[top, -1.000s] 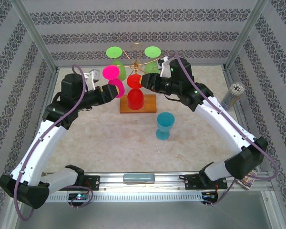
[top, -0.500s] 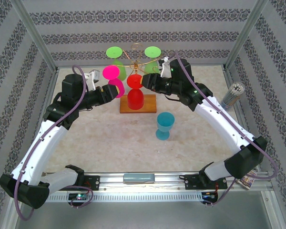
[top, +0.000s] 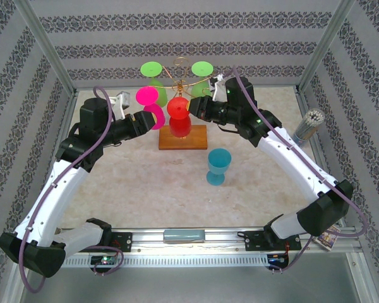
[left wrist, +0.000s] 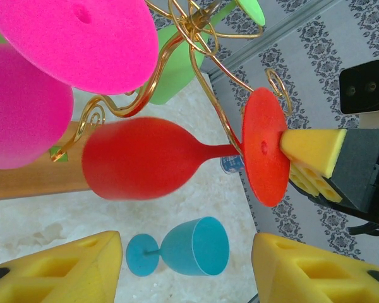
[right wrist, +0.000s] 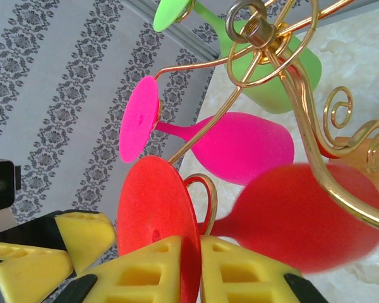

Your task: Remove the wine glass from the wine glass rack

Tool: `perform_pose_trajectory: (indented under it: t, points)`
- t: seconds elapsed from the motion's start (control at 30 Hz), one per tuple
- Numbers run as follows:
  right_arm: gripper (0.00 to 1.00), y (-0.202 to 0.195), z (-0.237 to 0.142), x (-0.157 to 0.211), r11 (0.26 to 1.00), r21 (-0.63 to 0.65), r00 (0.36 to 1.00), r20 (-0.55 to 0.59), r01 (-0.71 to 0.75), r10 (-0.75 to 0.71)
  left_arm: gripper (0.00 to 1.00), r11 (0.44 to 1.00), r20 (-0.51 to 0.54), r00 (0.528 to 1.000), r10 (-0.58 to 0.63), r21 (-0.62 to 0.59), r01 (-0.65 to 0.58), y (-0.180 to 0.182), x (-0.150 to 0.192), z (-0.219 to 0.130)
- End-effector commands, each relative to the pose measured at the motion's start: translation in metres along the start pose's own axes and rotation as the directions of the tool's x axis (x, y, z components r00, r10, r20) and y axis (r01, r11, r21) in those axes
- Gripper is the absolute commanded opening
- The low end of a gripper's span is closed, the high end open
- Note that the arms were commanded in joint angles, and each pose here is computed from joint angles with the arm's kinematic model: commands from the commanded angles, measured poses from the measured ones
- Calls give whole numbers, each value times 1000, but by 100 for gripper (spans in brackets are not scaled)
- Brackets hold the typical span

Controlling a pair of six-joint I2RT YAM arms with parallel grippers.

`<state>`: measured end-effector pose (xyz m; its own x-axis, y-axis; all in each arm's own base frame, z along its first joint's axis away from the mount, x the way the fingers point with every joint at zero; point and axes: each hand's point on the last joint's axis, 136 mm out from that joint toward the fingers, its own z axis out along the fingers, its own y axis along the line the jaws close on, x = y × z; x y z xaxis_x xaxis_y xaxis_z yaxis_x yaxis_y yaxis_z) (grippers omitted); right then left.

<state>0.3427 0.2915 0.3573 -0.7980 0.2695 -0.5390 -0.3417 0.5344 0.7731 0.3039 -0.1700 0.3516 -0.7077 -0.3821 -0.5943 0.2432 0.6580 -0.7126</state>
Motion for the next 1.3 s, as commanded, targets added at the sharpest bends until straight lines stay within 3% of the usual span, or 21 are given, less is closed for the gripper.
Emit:
perform_pose_trajectory:
  t: [0.0, 0.2, 1.27]
  points:
    - [12, -2, 1, -3, 1000, -11, 1000, 4, -11, 11, 57, 999, 39, 999, 10, 34, -12, -7, -8, -5]
    - [0, -1, -1, -4, 1000, -18, 1000, 5, -18, 18, 57, 999, 44, 999, 11, 35, -12, -7, -9, -7]
    - [0, 21, 0, -34, 968, -191, 984, 32, -165, 174, 57, 999, 53, 999, 4, 43, -7, -10, -13, -8]
